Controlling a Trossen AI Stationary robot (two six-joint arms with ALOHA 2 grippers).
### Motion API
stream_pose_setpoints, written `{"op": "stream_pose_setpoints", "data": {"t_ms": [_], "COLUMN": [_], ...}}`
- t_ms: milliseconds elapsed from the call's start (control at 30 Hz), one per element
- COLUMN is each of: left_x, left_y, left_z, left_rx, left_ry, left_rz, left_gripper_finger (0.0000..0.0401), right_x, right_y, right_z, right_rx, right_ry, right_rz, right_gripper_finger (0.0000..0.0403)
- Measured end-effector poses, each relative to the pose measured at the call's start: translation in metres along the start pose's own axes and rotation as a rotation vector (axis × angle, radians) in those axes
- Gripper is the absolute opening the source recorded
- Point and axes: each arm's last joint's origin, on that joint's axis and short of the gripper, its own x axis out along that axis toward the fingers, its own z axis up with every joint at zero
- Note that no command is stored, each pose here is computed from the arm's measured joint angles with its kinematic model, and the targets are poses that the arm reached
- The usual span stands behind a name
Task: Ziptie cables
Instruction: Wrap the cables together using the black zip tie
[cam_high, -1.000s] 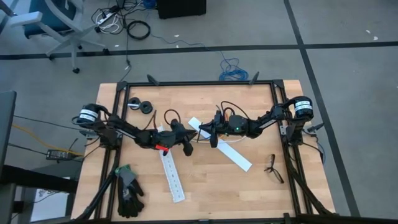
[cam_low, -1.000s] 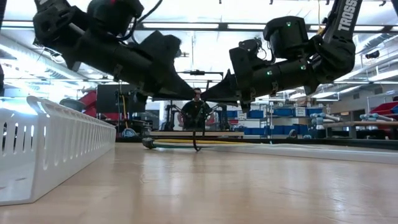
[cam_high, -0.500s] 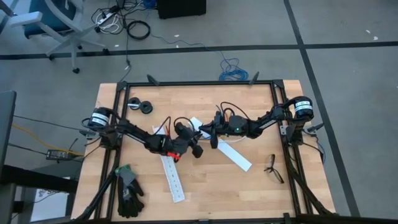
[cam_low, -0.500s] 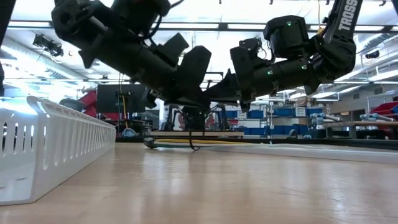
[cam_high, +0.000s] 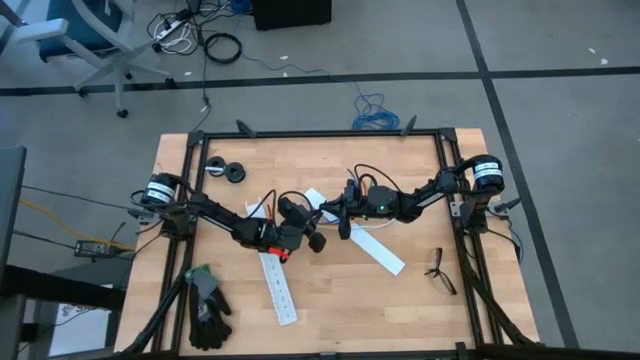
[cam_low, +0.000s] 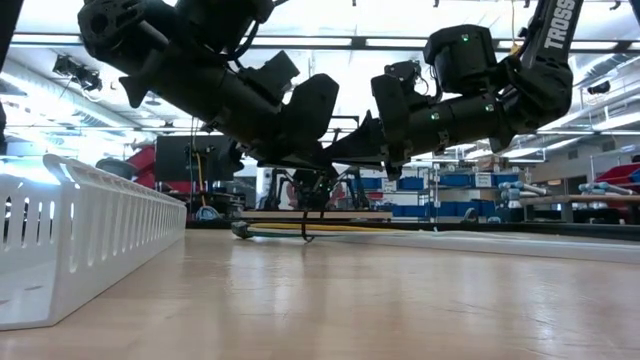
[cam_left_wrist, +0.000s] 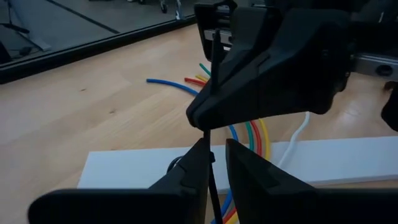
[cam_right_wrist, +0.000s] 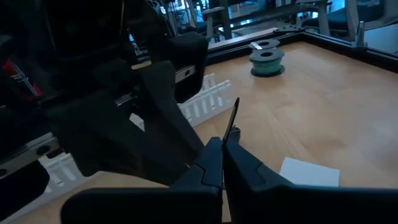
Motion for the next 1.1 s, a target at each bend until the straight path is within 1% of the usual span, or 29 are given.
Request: {"op": "stream_pose_setpoints", "data": {"t_ms": [400,633,933,1100], "left_x": [0.0001,0.0000,0.0000,0.0000], "left_y": [0.0001,0.0015,0.0018,0.0019], "left_z": [0.0000,-0.0025,-0.0027,-0.0028], "left_rx": [0.000,0.022,0.029,0.032], "left_ry": [0.000,0.019,0.019,0.019], "left_rz": [0.001,0.008,0.013,0.015], "left_gripper_finger": [0.0064,0.0063,0.0030,0.0024], "right_x": [0.0000,-0.0001,-0.0001,-0.0001], "right_y": [0.0004,0.0018,0.0017,0.0016], "right_z": [0.0009,0.0027,0.0025,0.0025], "right_rx": [0.001,0.003,0.003,0.003], "right_ry": [-0.008,-0.021,-0.020,-0.019], "right_rz": [0.010,0.046,0.045,0.045], "right_gripper_finger": [0.0000,0.0000,0.0000,0.0000]}}
